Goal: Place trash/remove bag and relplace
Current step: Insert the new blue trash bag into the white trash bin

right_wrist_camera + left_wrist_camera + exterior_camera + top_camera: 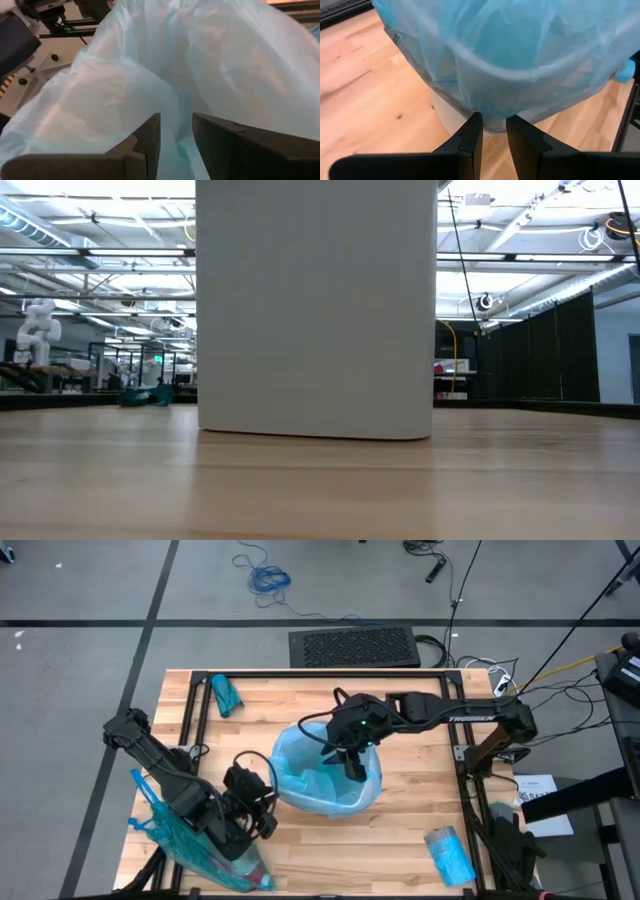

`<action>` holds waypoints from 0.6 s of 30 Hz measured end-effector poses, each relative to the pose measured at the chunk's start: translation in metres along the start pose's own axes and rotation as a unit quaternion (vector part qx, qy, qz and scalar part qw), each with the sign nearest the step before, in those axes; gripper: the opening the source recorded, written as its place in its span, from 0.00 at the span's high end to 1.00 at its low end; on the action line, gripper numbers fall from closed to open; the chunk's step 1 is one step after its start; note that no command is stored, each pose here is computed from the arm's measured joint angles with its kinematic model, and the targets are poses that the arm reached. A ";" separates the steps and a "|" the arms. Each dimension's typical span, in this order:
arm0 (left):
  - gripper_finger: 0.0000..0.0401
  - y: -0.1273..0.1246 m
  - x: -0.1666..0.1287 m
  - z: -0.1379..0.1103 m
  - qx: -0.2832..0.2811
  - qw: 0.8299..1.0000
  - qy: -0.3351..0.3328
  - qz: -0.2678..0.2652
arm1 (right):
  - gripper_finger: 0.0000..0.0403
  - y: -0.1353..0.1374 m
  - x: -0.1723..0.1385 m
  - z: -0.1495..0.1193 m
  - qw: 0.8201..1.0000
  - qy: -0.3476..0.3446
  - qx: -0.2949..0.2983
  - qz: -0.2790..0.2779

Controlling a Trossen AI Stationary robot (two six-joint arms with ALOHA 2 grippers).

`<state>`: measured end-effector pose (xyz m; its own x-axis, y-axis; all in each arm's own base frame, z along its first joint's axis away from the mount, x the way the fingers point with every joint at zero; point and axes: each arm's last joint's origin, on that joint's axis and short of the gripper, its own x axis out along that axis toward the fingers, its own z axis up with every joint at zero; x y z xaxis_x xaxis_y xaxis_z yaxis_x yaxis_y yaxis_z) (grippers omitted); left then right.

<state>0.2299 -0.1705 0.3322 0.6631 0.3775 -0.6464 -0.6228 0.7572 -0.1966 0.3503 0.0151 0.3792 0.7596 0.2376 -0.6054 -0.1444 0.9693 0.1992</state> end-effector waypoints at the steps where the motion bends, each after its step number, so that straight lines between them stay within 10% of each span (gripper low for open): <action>1: 0.79 0.000 0.000 0.000 0.000 1.000 0.001 -0.001 | 0.74 0.001 -0.001 -0.001 1.000 0.002 0.001 0.001; 18: 0.79 -0.004 -0.007 -0.009 -0.001 1.000 0.023 -0.018 | 0.74 0.021 -0.069 0.002 0.996 -0.062 -0.016 -0.067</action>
<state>0.2238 -0.1809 0.3304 0.6652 0.3258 -0.6719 -0.6005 0.7682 -0.2220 0.2967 0.0188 0.4265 0.8453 0.0987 -0.5251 -0.0552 0.9937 0.0978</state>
